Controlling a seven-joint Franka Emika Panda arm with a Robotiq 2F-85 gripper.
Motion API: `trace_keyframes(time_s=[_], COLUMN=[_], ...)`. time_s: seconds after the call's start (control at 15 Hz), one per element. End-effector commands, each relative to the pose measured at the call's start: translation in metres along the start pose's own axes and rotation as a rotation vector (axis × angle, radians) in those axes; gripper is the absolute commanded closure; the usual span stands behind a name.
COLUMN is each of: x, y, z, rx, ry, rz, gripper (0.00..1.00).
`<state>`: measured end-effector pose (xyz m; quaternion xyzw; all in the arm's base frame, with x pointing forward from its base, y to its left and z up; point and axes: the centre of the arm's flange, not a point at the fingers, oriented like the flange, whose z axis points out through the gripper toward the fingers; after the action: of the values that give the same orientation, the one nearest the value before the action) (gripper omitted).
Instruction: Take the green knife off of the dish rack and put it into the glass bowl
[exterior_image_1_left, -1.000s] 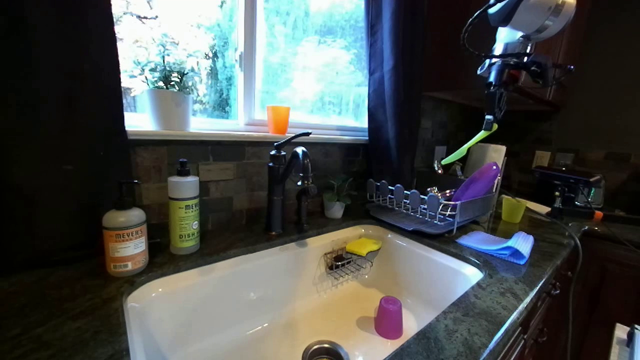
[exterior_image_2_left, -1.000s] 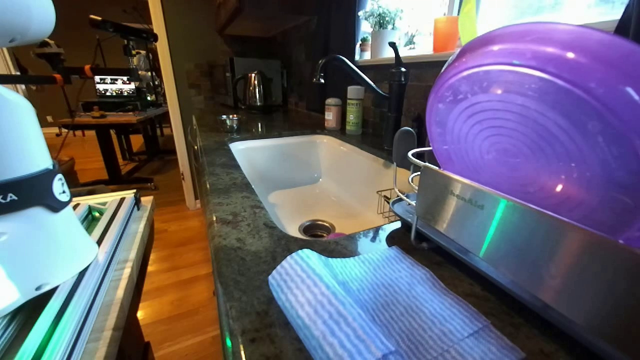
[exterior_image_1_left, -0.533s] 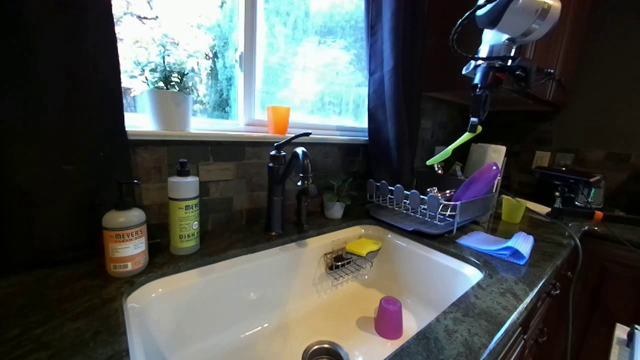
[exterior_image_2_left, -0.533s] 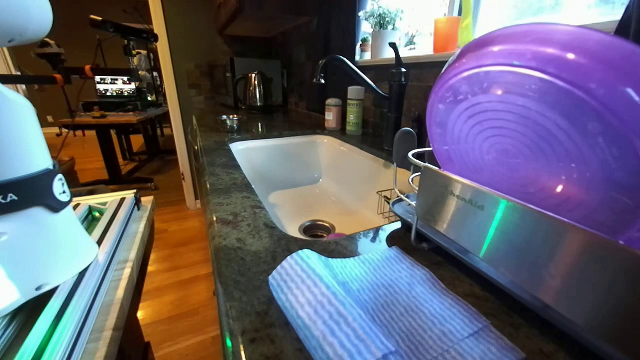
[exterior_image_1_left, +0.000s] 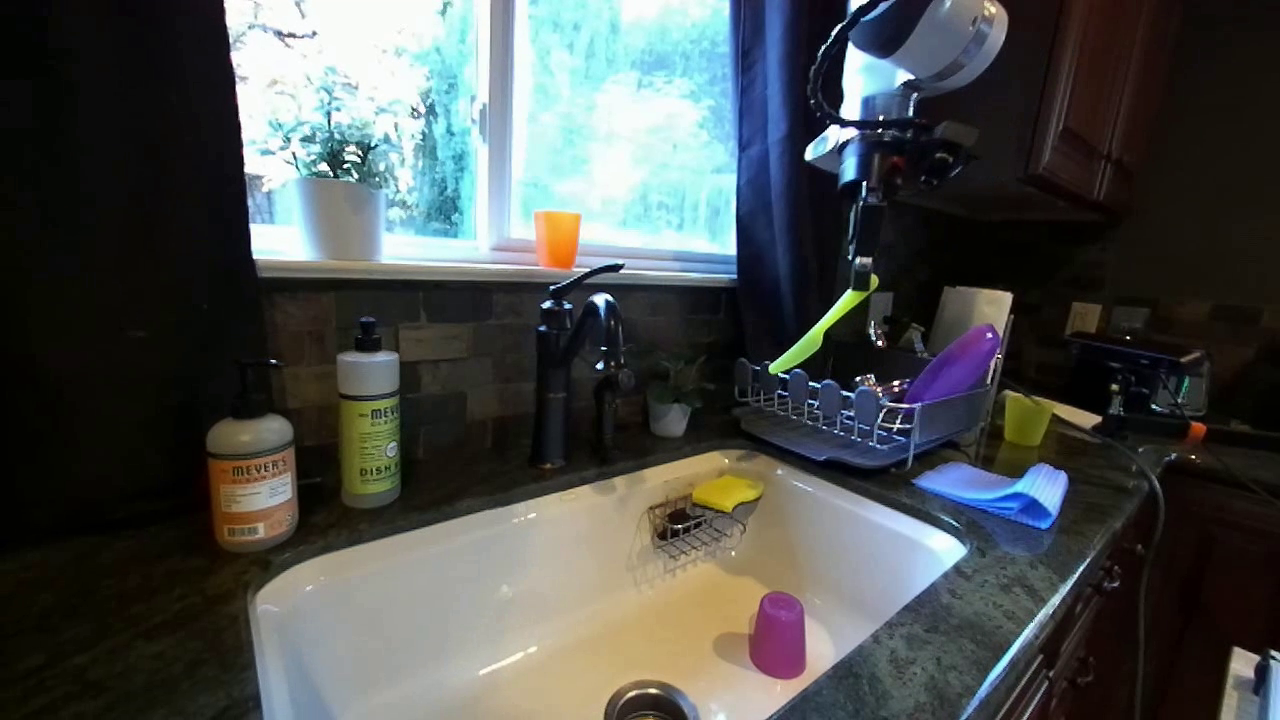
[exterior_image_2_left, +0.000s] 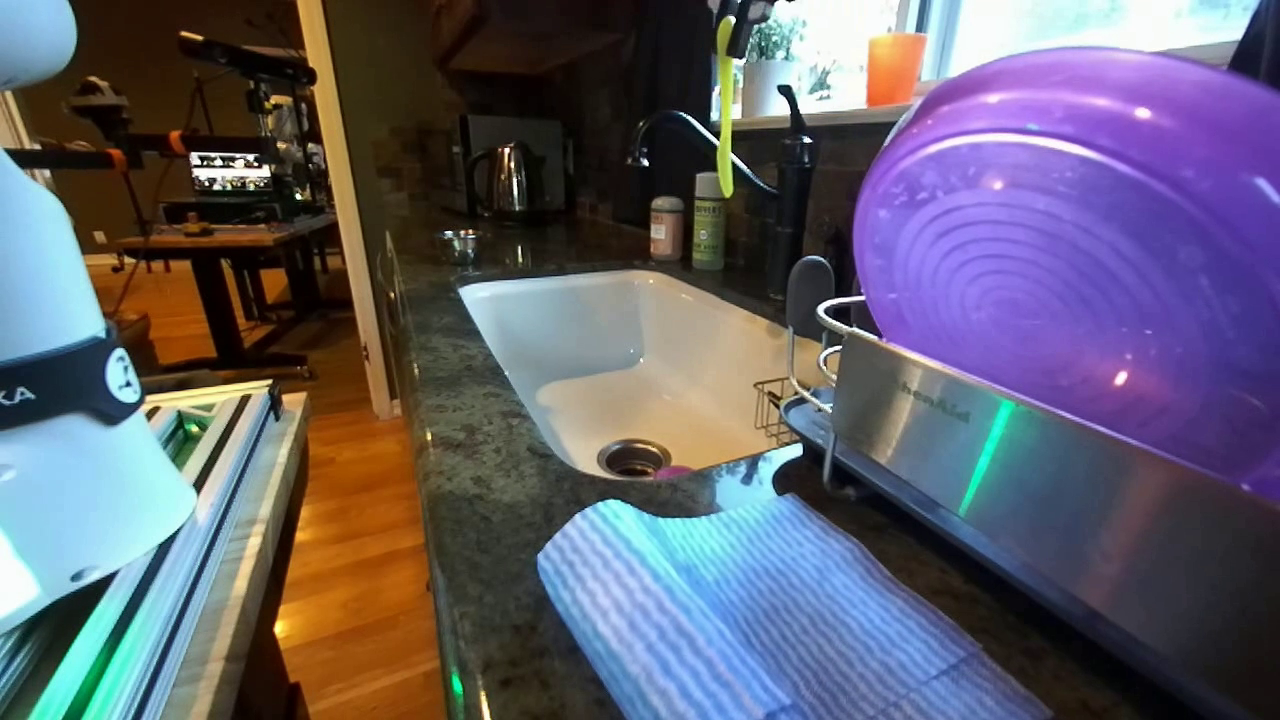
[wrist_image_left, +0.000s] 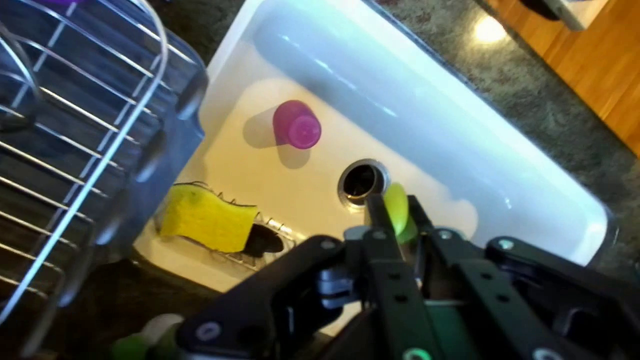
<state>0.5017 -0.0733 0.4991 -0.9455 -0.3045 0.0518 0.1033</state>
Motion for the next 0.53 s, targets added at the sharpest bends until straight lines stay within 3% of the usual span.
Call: trace_keyframes(time_s=[0.0,0.27,0.33,0.47], x=[0.01,0.015,0.01,0.015], y=[-0.01,-0.012,-0.007,-0.012], z=[0.008,0.016,0.019,0.014], rx=[0.003,0.005,0.0,-0.06], ry=[-0.024,-0.048,-0.019,0.044], rz=[-0.029,-0.045,-0.07,-0.141], gripper=[0.89,0.89,0.97,0.97])
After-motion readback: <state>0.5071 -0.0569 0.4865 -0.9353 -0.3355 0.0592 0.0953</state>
